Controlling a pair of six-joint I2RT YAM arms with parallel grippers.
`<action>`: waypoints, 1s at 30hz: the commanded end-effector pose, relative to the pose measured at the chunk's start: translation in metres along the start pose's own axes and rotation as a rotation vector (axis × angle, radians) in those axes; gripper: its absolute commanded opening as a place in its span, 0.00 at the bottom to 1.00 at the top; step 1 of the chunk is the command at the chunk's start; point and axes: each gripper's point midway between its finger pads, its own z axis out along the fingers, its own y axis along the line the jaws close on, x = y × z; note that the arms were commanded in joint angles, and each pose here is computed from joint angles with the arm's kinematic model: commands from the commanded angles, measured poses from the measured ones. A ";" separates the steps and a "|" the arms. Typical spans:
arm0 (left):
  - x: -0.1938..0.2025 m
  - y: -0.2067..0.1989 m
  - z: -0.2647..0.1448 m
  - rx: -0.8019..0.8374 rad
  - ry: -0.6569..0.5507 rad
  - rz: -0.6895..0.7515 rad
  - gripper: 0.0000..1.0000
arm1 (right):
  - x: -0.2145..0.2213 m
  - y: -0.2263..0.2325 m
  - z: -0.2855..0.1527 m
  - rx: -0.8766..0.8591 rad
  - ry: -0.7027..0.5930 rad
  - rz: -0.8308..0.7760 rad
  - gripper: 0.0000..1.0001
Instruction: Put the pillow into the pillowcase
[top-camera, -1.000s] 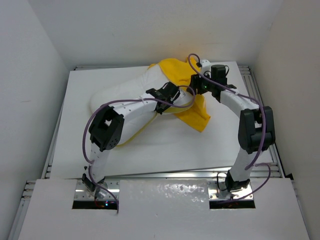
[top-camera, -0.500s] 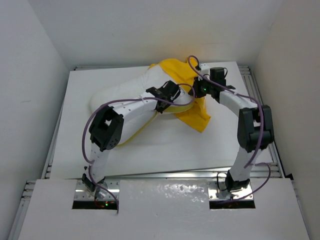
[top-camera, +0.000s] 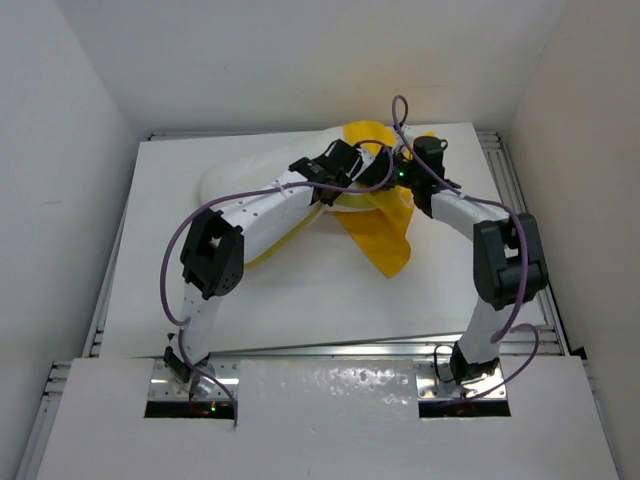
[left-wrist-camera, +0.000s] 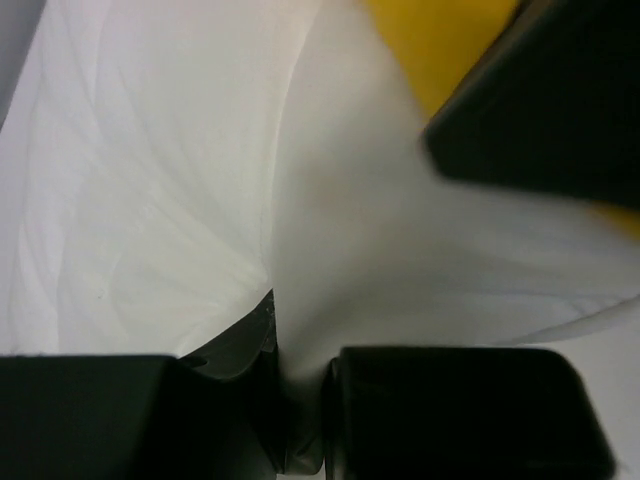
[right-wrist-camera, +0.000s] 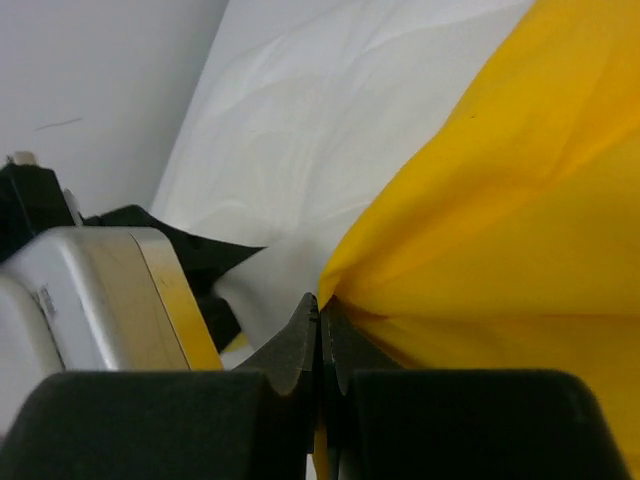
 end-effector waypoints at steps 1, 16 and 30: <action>-0.051 -0.001 -0.004 0.014 -0.172 -0.106 0.00 | 0.006 0.062 0.016 -0.209 0.020 0.128 0.00; -0.073 0.020 -0.010 0.057 -0.306 -0.327 0.00 | 0.016 -0.004 -0.042 0.254 -0.115 0.289 0.00; -0.055 -0.043 0.023 0.227 -0.200 -0.313 0.00 | 0.055 -0.007 -0.041 0.345 -0.007 0.361 0.65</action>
